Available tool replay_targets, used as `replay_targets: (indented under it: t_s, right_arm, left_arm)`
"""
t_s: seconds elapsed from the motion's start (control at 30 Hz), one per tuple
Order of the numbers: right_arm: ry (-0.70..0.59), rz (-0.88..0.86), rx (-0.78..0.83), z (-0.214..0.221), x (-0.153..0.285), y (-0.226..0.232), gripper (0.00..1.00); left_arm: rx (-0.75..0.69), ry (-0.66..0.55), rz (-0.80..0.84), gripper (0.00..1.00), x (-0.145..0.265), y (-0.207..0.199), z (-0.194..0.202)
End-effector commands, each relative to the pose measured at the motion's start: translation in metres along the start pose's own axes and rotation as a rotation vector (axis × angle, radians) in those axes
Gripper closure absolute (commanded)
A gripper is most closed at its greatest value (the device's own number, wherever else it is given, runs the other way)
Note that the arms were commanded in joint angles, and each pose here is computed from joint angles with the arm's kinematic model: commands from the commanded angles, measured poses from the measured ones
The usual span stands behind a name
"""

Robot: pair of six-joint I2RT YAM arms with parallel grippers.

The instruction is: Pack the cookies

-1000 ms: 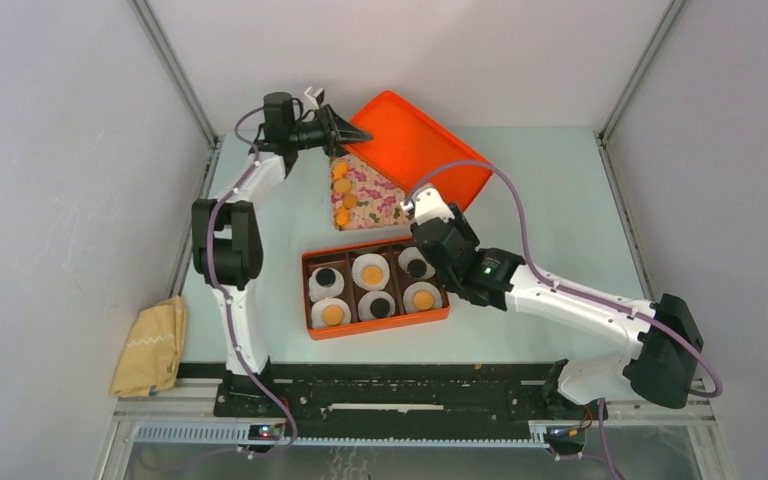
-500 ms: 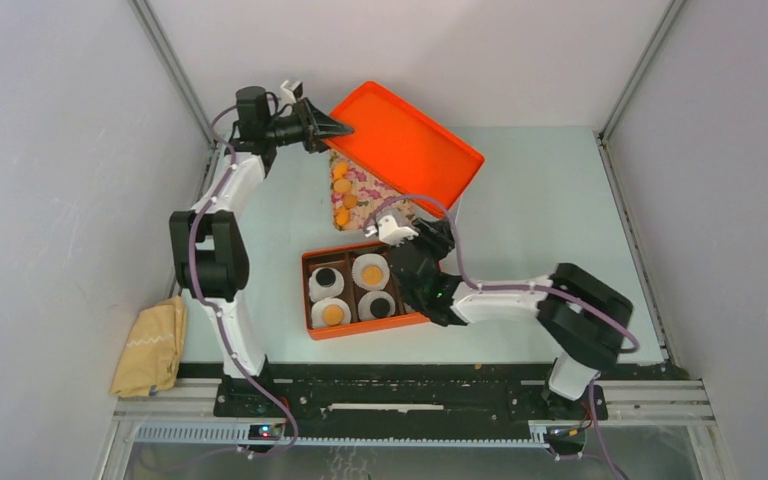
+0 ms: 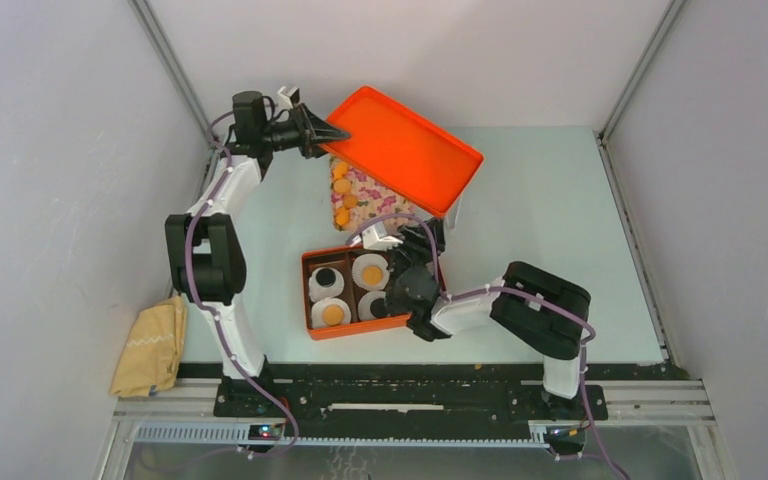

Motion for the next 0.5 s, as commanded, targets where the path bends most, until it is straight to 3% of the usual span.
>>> replay_targets:
  t_s: [0.0,0.03,0.17,0.2,0.33,0.47]
  right_arm:
    - [-0.064,0.010,-0.131,-0.023,0.022,-0.033,0.39]
    - [-0.084,0.003,-0.181,-0.030,0.028,-0.045,0.30]
    - [-0.077,-0.113,-0.301,-0.040,0.033,-0.076,0.16]
    - [-0.054,-0.181,-0.510,-0.046,0.033,-0.083,0.16]
    - [0.094,-0.487,-0.880,-0.018,0.029,-0.121,0.16]
    - [0.152,-0.615,-1.098,0.008,0.018,-0.149,0.18]
  left_arm:
    - [-0.058,-0.007,0.023,1.00,0.007,-0.020,-0.012]
    - [-0.056,-0.015,0.012,1.00,0.005,-0.019,-0.016]
    - [-0.031,-0.032,-0.021,1.00,0.003,-0.012,-0.020]
    - [-0.027,-0.040,-0.026,1.00,0.003,-0.011,-0.021]
    - [-0.031,-0.050,-0.029,1.00,0.004,-0.012,-0.020]
    - [-0.039,-0.060,-0.015,1.00,0.006,-0.021,-0.019]
Point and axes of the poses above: each gripper's point midway between its finger pads, its own x axis back along the fingers, its own y axis along the line the jaws close on, z = x × y, the point moved 2 cm from there along x, back along the fingers, and after that the axes turned 1 degree about x, right-handed, at the moved point
